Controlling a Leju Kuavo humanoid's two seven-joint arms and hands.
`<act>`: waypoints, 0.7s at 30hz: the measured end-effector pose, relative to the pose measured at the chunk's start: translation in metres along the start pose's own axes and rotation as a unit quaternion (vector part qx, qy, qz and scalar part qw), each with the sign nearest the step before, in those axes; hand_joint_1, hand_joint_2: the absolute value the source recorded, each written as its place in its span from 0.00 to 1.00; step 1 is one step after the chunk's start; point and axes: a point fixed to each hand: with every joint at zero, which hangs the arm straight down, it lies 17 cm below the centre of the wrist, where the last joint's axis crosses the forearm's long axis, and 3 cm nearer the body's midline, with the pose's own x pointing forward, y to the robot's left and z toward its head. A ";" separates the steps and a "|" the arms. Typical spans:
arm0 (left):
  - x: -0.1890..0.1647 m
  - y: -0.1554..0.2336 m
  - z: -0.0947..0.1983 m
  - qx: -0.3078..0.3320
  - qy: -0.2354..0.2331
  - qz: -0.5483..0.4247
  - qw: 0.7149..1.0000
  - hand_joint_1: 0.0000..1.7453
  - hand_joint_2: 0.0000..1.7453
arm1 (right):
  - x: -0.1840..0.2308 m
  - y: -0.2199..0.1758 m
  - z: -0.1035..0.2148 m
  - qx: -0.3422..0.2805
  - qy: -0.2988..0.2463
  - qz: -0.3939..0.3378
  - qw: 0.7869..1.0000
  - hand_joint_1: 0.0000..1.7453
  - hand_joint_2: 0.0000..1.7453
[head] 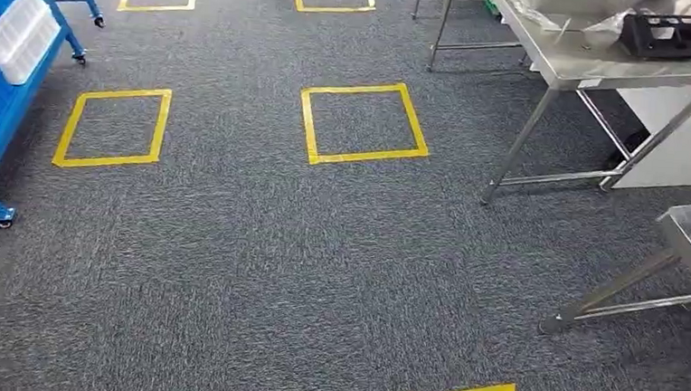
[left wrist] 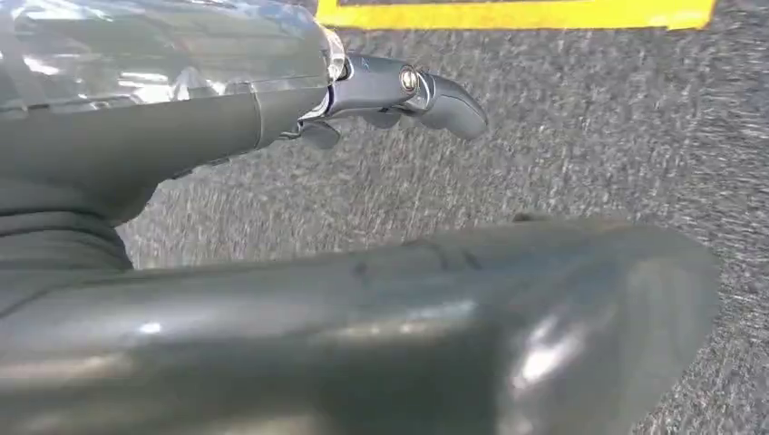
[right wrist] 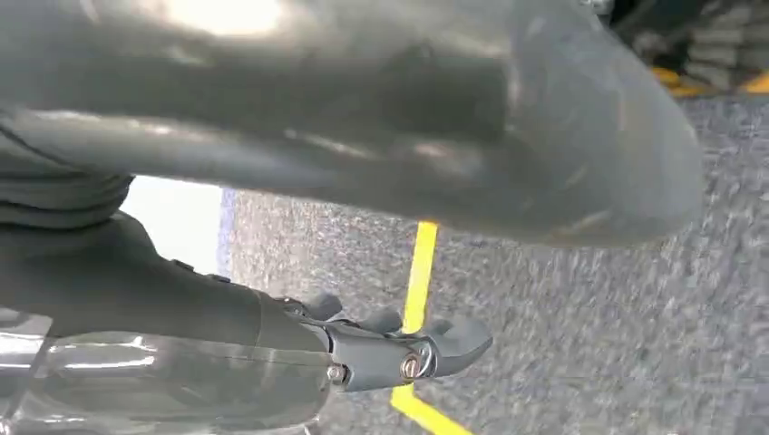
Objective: Take the parts from the cabinet and place them on the table.
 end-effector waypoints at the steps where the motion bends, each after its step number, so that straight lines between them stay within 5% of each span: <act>1: 0.001 -0.001 0.000 -0.002 -0.001 -0.001 1.000 0.00 0.00 | -0.001 0.000 0.000 0.000 0.000 0.000 1.000 0.00 0.00; 21: 0.000 0.009 -0.005 0.003 0.009 0.005 1.000 0.00 0.00 | 0.012 0.018 0.003 0.016 -0.011 0.014 1.000 0.00 0.00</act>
